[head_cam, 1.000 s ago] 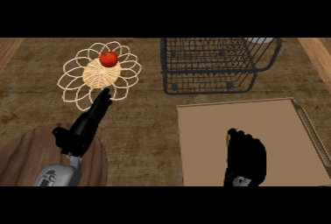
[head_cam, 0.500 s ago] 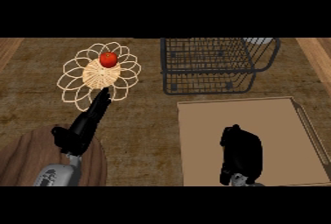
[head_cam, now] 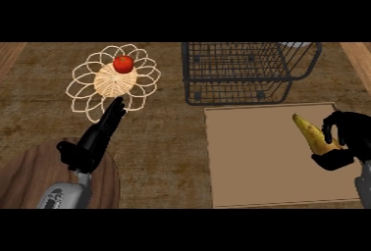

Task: Pick the pear from the tray and place it in the tiered basket

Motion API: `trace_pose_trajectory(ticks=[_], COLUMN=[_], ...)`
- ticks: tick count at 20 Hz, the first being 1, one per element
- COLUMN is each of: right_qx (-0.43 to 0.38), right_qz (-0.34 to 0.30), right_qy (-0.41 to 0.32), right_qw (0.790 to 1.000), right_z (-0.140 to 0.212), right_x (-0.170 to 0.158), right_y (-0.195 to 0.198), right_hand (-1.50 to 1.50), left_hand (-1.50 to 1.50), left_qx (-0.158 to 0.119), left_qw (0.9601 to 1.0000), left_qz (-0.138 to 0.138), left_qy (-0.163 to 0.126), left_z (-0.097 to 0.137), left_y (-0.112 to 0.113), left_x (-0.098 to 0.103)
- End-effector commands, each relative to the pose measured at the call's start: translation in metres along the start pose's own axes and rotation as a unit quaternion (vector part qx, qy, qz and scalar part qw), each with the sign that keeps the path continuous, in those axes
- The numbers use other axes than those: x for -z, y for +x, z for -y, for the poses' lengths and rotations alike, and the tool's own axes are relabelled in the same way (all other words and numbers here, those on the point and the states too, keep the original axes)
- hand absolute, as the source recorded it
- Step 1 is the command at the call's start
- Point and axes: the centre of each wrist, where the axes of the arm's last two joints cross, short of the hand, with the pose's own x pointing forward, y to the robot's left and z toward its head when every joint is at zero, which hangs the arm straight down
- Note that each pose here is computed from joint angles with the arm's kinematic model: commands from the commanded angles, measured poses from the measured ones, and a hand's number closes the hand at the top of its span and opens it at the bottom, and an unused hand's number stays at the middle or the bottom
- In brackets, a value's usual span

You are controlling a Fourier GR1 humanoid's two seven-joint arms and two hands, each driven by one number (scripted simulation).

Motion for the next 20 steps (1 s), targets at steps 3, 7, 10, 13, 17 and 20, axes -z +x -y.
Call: trace_pose_trajectory(ticks=[3, 7, 10, 13, 17, 20], right_qx=[0.084, 0.247, 0.278, 0.261, 0.261, 0.281], right_qz=[0.048, 0.136, 0.181, 0.210, 0.229, 0.220], right_qy=[-0.072, -0.079, -0.120, -0.143, -0.119, -0.111], right_qw=[0.993, 0.956, 0.936, 0.931, 0.930, 0.927], right_z=[0.052, 0.082, 0.121, 0.173, 0.202, 0.220], right_x=[0.030, 0.044, 0.049, 0.047, 0.051, 0.068], right_y=[-0.095, -0.095, -0.098, -0.100, -0.045, -0.013], right_hand=[1.50, 1.50, 1.50, 1.50, 1.50, 1.50], left_hand=[0.00, 0.00, 0.00, 0.00, 0.00, 0.00], left_qx=[-0.001, -0.005, 0.004, -0.003, 0.005, -0.001], left_qw=[1.0000, 0.9999, 0.9999, 0.9999, 0.9998, 0.9998], left_qz=[-0.001, -0.009, -0.014, -0.012, -0.019, -0.016], left_qy=[-0.005, -0.006, 0.000, -0.006, 0.002, -0.008], left_z=[0.014, 0.016, 0.018, 0.007, 0.007, 0.003], left_y=[0.004, -0.002, -0.014, -0.004, -0.019, -0.006], left_x=[0.011, 0.007, 0.000, -0.004, -0.005, -0.005])
